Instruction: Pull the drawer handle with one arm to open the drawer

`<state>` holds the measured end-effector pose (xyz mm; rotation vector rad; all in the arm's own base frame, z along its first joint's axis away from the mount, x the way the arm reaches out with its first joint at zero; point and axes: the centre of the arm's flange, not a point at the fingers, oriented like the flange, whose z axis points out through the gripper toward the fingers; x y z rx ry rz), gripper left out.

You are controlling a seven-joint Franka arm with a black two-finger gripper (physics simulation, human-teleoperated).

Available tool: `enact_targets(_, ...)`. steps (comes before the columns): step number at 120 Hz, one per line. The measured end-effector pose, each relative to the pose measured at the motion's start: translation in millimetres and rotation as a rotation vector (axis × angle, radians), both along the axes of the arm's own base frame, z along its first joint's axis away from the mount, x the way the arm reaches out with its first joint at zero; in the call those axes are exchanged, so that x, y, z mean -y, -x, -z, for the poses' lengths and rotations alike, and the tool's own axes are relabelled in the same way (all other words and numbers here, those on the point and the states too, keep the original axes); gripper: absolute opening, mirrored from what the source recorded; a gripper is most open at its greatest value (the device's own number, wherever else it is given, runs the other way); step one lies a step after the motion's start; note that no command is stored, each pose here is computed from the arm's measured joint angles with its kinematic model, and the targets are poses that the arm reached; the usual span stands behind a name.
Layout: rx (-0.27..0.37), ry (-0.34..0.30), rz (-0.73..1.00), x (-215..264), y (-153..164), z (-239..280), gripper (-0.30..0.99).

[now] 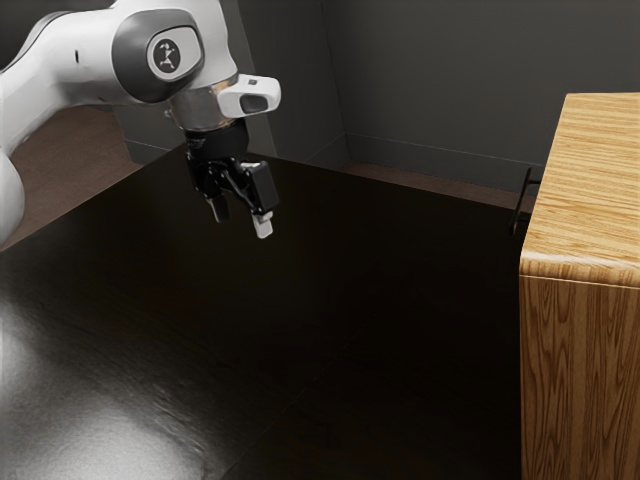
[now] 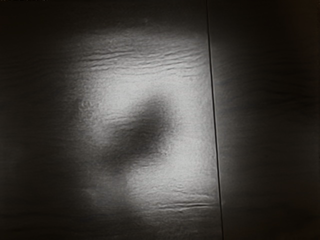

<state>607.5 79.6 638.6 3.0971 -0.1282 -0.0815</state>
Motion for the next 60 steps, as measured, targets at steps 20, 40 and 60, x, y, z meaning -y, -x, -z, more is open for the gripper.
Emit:
enact_targets(20, -0.001, -0.001, 0.008, 1, -1, 1, 0.69)
enact_targets(40, 0.001, 0.011, -0.004, -7, 1, 0, 0.69)
enact_targets(60, 0.123, 0.018, -0.063, -10, 48, -85, 0.69)
